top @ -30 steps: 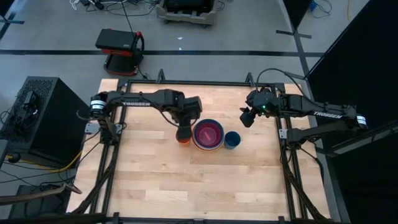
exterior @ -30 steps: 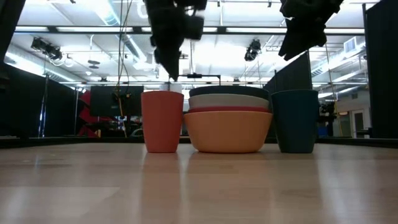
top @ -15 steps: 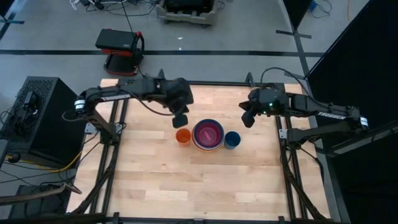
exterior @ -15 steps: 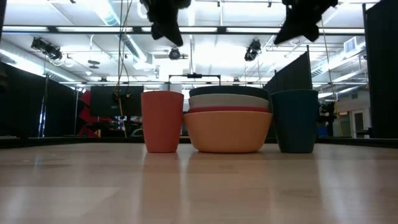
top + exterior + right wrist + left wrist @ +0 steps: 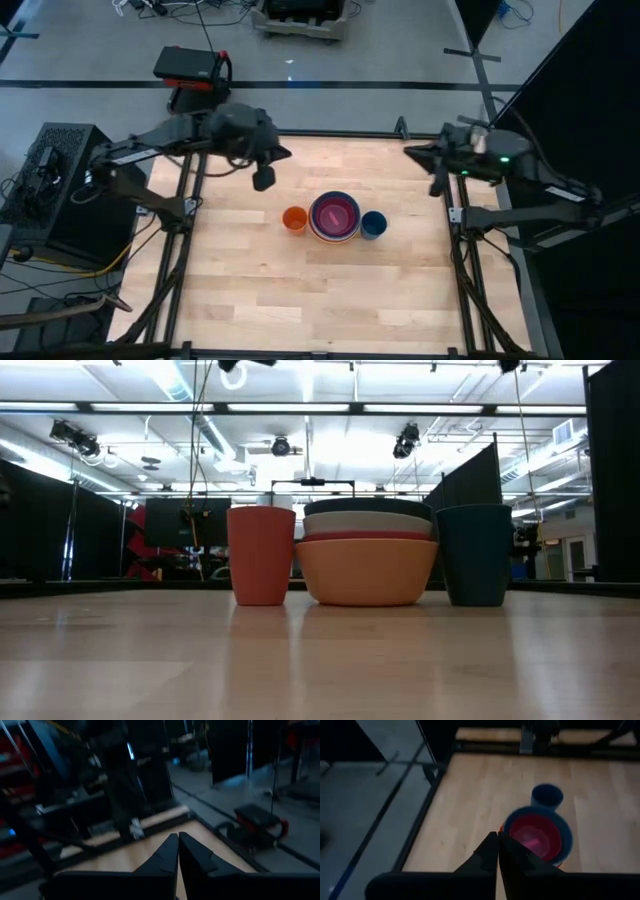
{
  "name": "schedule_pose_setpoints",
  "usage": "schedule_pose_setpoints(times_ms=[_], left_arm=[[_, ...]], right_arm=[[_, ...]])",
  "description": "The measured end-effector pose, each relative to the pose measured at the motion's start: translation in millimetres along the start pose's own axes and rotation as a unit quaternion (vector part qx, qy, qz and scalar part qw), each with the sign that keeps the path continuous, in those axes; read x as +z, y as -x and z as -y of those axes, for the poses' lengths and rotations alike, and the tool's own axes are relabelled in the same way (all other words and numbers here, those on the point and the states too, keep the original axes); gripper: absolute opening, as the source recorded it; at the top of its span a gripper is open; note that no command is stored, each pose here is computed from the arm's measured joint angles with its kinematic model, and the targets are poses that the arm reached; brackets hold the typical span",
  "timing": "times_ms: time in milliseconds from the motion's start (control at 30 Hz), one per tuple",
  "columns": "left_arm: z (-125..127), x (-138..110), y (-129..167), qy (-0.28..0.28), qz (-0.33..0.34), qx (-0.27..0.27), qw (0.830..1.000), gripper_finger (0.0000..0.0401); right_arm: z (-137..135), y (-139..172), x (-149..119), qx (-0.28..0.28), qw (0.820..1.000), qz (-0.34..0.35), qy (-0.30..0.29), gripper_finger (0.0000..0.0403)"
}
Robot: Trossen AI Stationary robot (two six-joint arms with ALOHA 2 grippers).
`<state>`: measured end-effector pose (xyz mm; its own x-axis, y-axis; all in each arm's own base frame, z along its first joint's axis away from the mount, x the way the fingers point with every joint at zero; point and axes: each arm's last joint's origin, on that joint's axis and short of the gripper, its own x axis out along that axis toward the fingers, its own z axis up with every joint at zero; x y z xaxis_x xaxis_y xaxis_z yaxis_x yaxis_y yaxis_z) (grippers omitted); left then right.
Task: Nest bowls inside each other
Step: Return to Home Position
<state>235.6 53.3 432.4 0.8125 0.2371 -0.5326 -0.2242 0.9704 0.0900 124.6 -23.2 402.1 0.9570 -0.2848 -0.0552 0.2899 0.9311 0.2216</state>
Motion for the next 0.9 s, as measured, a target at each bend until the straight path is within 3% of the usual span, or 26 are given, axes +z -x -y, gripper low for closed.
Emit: schedule_pose_setpoints(times_ms=[267,900], left_arm=[[1.2,-39.5,29.1,0.066,0.143,0.001,0.988,0.0000],[5.5,-120.1,53.6,0.156,0.292,-0.023,0.943,0.0000]], right_arm=[[4.4,43.6,8.8,0.010,0.997,0.072,-0.012,0.0000],[18.0,19.8,-83.2,0.078,0.991,0.069,-0.082,0.0000]])
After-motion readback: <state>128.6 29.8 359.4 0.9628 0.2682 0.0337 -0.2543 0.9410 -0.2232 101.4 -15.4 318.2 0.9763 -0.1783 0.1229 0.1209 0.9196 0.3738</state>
